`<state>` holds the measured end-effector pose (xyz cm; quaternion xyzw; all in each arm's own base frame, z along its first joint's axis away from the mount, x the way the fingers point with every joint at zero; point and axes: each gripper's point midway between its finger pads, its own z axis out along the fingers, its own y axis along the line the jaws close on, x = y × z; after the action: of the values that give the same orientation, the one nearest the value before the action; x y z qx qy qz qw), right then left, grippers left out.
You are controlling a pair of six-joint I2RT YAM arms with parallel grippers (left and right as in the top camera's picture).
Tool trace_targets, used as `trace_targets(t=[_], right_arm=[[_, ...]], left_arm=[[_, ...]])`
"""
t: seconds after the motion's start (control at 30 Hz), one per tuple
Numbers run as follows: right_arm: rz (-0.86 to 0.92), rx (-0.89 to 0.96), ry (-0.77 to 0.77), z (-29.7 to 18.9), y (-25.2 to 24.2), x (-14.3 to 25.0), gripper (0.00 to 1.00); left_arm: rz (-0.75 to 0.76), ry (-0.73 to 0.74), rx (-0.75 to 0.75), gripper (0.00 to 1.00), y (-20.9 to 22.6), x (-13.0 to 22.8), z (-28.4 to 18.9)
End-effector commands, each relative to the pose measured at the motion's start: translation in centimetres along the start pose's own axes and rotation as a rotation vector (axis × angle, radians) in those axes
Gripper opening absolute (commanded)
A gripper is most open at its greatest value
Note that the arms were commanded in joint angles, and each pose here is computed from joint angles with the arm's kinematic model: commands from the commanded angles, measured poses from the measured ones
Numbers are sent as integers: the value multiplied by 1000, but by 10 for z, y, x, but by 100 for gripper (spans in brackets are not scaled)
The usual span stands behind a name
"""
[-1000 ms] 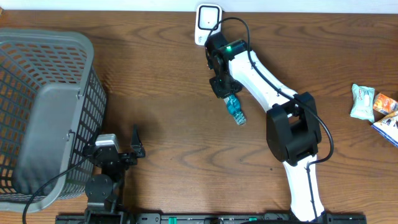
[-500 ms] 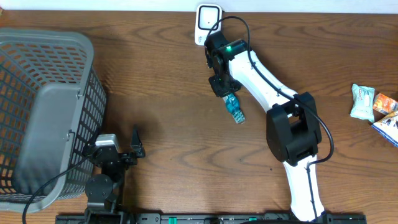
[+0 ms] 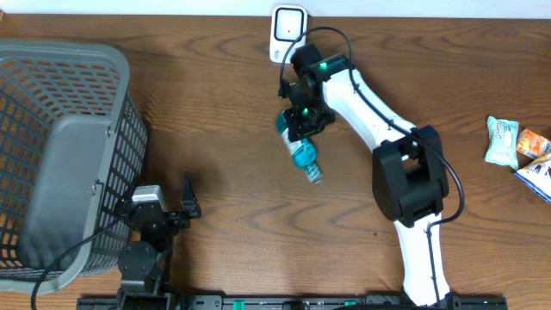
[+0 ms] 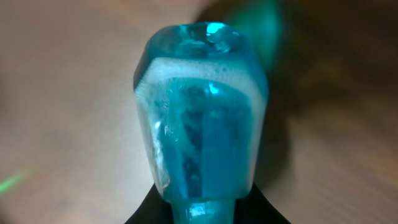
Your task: Scan the item barcode
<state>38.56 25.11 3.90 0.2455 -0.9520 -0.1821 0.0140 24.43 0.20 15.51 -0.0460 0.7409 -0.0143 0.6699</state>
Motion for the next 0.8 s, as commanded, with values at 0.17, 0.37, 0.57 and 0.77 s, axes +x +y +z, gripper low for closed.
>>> trace_targets(t=[0.17,0.37,0.57,0.77], right_arm=[[-195,-653,-141,-46,67,-3,1],[-225,-545,-124,-35,51,-2,1],[-232,-378,-14,-9,55,10,51],[-310,-331,49,9,82,22,83]], left_arm=[[-3,47,-26,100,6,17,1],[-3,47,-26,100,6,17,1],[-3,47,-26,100,5,17,1],[-3,47,-26,100,6,17,1]])
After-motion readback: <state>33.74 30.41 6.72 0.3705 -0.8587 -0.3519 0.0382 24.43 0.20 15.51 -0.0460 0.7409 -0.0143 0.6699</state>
